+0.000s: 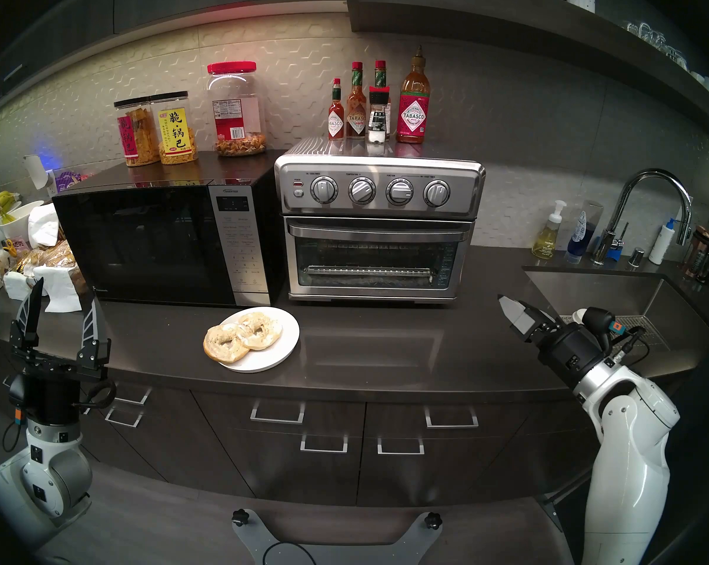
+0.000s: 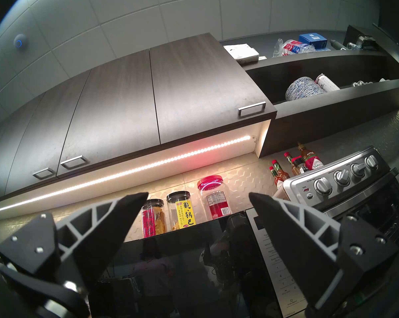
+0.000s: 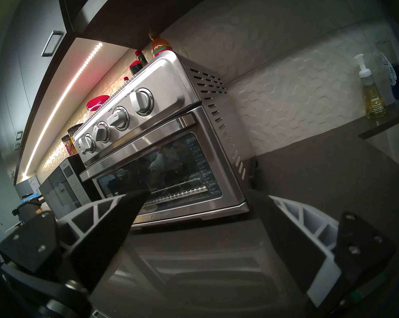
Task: Open the oven and place the bagel inside on the rack
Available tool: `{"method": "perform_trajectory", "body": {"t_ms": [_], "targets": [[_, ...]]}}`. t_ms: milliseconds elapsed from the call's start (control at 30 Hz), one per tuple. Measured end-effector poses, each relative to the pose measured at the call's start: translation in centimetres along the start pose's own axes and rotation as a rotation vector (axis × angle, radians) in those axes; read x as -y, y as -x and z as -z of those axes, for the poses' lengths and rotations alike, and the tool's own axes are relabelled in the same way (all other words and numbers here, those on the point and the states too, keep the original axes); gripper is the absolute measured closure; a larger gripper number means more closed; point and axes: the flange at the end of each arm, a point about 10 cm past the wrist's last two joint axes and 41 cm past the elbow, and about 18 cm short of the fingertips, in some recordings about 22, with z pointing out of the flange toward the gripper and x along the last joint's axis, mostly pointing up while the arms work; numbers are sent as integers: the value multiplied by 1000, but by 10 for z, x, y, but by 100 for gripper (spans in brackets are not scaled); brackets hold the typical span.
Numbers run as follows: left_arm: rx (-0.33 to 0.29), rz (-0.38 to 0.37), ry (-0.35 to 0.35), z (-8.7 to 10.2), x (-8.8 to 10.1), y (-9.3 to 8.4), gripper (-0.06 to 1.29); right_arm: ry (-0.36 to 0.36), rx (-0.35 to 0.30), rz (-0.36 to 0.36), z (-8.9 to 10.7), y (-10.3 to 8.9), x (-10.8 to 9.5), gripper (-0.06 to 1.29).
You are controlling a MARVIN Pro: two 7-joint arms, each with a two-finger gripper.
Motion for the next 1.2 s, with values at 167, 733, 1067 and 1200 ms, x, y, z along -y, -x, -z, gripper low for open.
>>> {"method": "perform_trajectory", "body": {"t_ms": [167,733,1067,1200], "targets": [[0,0,0,0,0,0,-1,0,0,0,0,0,0,-1],[0,0,0,0,0,0,-1,1,0,0,0,0,0,-1],[1,0,0,0,0,0,-1,1,3,-1,1,1,0,-1],[1,0,0,0,0,0,-1,-6,8,0,4,2,6,-1]]}}
